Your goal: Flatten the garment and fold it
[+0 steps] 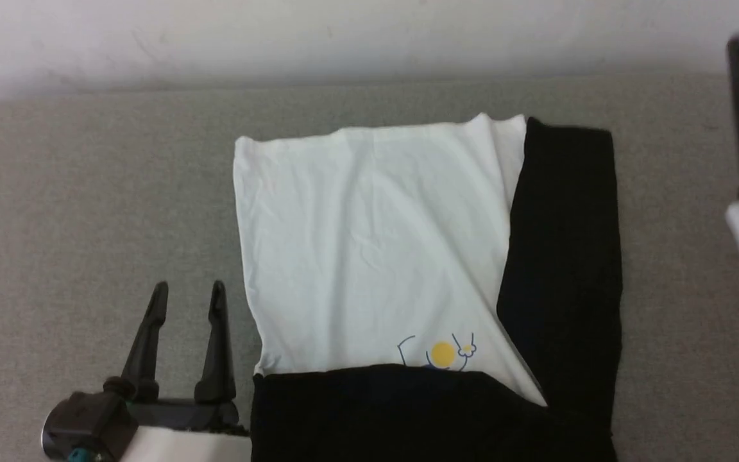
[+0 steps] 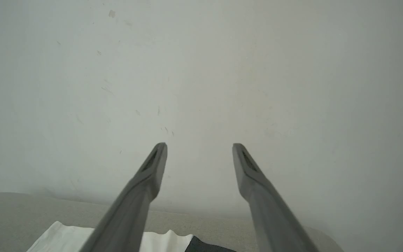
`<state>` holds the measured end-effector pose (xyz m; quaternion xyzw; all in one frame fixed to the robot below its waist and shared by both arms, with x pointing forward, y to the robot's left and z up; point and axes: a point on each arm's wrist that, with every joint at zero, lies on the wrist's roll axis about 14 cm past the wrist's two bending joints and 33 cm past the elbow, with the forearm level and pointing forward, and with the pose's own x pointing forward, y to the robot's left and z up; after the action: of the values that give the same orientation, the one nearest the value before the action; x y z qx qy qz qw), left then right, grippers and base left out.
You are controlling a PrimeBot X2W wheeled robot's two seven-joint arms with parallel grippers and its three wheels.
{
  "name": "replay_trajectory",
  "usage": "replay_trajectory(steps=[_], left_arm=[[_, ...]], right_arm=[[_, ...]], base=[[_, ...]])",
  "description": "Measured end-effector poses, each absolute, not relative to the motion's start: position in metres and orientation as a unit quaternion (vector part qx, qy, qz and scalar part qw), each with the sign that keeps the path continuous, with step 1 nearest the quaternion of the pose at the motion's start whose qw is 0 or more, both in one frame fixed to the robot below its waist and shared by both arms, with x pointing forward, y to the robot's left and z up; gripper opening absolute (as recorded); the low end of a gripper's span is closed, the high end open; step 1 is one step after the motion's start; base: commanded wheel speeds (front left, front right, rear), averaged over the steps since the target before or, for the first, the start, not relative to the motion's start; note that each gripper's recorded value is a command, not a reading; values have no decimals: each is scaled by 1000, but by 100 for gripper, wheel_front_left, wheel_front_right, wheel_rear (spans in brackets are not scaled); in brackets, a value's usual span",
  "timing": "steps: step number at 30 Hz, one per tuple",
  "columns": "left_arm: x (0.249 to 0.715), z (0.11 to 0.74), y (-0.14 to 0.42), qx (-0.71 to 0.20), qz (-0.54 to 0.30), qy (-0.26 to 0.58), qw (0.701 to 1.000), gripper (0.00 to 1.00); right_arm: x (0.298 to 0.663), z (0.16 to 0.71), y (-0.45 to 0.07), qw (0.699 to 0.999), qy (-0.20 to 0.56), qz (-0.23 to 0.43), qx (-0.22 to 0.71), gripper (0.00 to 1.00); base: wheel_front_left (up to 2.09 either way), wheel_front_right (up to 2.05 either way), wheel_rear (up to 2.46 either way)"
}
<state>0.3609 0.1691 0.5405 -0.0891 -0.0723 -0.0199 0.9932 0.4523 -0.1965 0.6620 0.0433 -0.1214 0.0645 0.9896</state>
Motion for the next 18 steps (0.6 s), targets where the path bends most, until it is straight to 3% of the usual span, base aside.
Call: replay_trajectory(steps=[7, 12, 18], left_arm=[[398, 521, 156, -97, -42, -57, 993, 100], [416, 504, 152, -89, -50, -44, 994, 100], [423, 492, 161, -80, -39, -33, 996, 100]], right_arm=[[540, 654, -215, 997, -28, 58, 38, 100], [583, 586, -237, 993, 108, 20, 36, 100], [596, 498, -251, 964, 263, -19, 47, 100]], base=[[0, 0, 0], [0, 0, 0], [0, 0, 0]])
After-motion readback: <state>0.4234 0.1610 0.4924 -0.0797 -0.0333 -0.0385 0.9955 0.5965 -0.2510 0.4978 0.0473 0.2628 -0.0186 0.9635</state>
